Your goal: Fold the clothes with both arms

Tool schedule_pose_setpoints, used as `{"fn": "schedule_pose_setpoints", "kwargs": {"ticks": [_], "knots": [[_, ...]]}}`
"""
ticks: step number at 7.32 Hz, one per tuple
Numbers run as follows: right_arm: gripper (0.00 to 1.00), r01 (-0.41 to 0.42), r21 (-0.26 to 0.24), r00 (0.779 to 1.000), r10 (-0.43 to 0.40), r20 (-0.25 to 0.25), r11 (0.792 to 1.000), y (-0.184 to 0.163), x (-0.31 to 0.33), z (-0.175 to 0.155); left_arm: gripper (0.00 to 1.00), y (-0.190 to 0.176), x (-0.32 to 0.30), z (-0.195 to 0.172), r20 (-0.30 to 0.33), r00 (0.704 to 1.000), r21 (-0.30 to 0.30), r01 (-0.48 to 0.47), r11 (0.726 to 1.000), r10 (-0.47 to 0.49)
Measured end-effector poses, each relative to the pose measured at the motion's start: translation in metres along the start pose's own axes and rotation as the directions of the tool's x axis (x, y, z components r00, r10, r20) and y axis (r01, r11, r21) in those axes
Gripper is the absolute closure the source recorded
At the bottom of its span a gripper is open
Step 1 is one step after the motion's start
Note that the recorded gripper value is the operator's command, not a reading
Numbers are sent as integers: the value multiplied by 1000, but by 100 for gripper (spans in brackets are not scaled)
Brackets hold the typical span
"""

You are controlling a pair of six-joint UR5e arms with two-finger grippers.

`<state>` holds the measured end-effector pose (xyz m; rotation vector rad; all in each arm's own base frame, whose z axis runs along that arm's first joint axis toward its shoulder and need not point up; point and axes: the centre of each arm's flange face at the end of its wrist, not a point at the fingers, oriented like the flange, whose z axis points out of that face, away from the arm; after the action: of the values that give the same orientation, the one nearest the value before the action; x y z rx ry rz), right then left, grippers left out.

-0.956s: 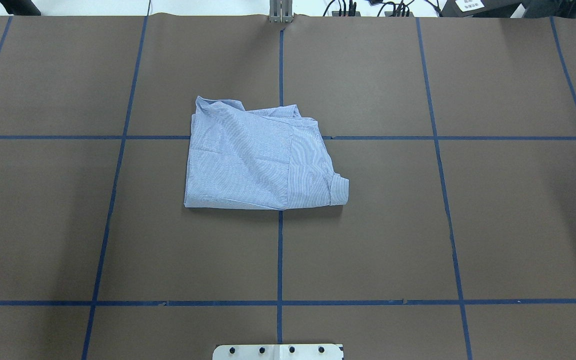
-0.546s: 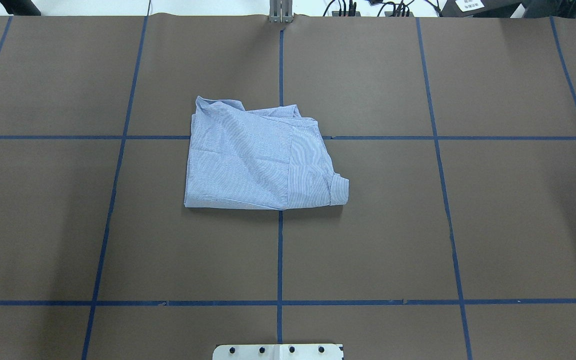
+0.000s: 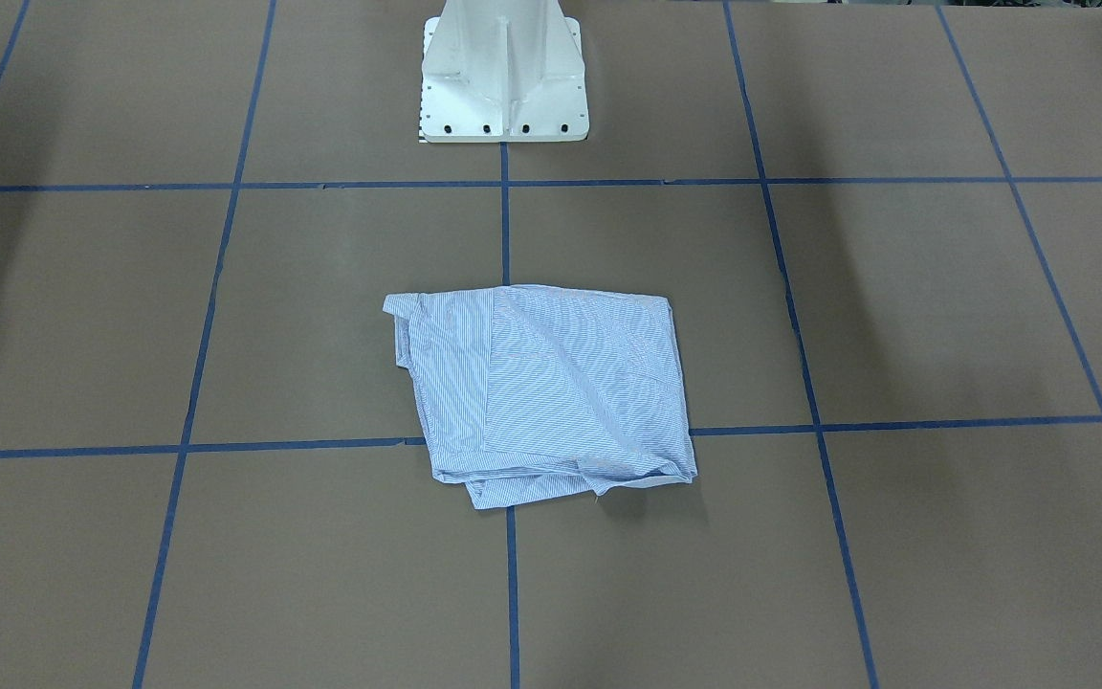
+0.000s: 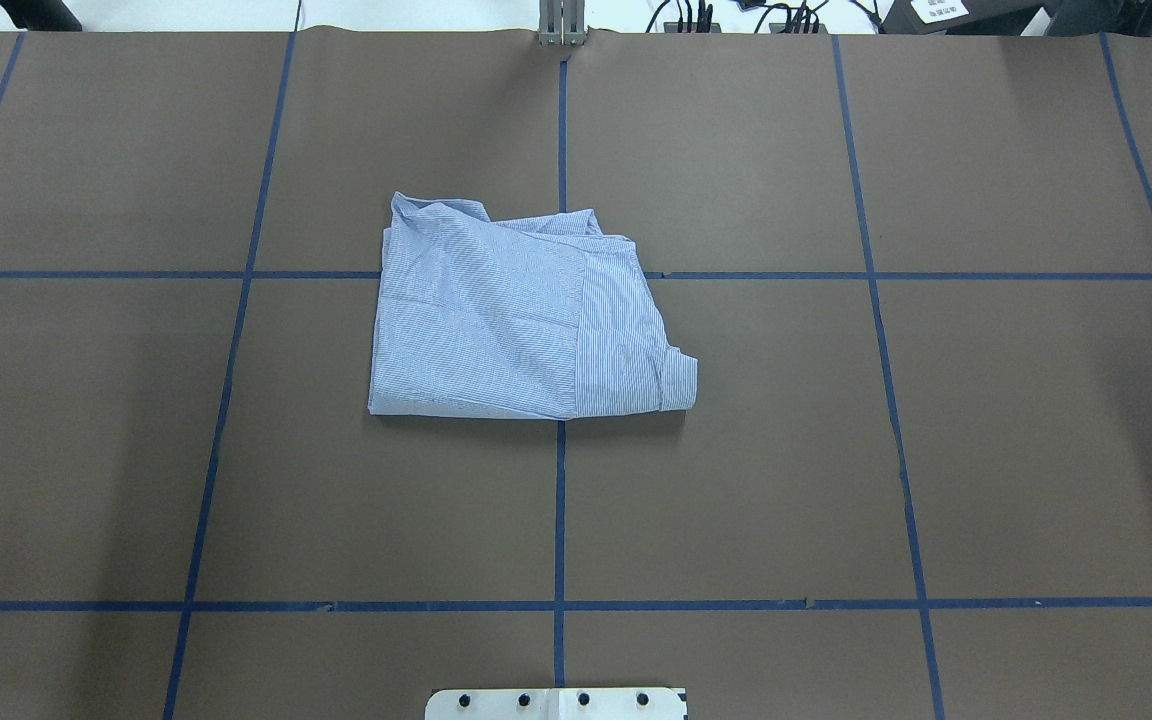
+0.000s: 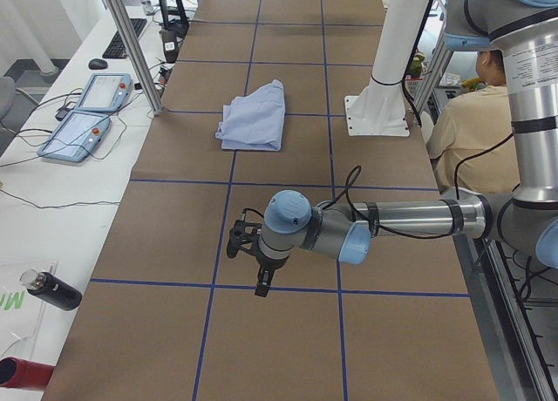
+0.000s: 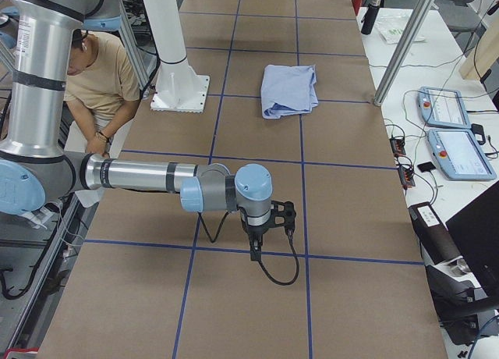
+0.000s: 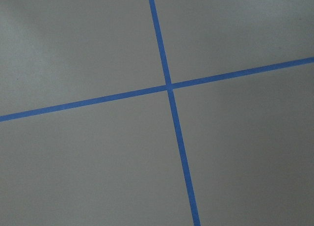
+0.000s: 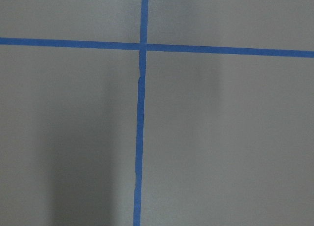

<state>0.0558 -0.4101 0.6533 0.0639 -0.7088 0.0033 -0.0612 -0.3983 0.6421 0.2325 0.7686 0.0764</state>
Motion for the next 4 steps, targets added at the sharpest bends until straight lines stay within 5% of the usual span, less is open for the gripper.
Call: {"fn": "schedule_pose_setpoints", "kwargs": {"ticks": [4], "knots": [[0, 0, 0, 1000, 0, 1, 1000, 0, 0, 0, 0, 11, 10, -10, -16, 997, -144, -72, 987, 70]]}}
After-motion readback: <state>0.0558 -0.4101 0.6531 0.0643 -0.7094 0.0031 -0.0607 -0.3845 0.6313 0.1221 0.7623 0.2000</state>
